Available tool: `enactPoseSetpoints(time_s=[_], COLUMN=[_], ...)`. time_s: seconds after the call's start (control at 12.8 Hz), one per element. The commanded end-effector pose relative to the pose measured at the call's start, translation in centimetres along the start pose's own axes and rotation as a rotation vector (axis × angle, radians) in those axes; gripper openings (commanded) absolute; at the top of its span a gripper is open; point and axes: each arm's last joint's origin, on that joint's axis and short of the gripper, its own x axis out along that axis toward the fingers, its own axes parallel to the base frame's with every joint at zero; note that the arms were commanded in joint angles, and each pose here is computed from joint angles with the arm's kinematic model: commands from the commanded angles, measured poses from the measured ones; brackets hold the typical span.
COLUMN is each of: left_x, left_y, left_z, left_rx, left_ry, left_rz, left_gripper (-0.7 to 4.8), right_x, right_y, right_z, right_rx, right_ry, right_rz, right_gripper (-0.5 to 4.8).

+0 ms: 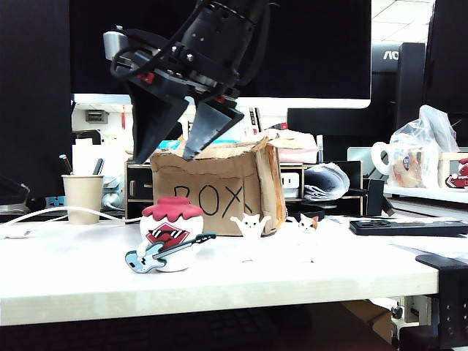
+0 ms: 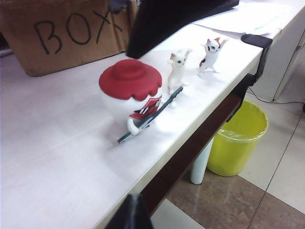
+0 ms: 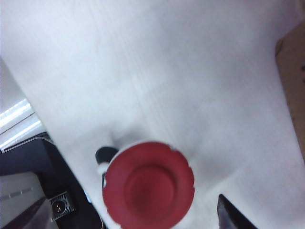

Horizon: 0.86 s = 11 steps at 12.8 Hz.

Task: Put the doll that is least similar in size compared to the others into the paper box.

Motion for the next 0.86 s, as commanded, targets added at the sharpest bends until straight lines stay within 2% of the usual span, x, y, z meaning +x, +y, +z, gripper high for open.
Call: enactPoseSetpoints(time_s=[0.08,0.86], left_x=[0.0,0.0], left_y=[0.0,0.0], left_z=[0.2,0.2], left_rx=[0.005,0.005], left_ry=[-0.014,-0.014], left_rz=[-0.002,-0.001], left_gripper=[-0.05,-0.05], right_x=[1.0,5.2], right_y=[0.0,0.0], right_z=[0.1,-1.2], right_rx=[0.002,0.033], right_ry=[0.001,0.114], right_rz=[0.005,0.03], right_gripper=[4.79,4.79])
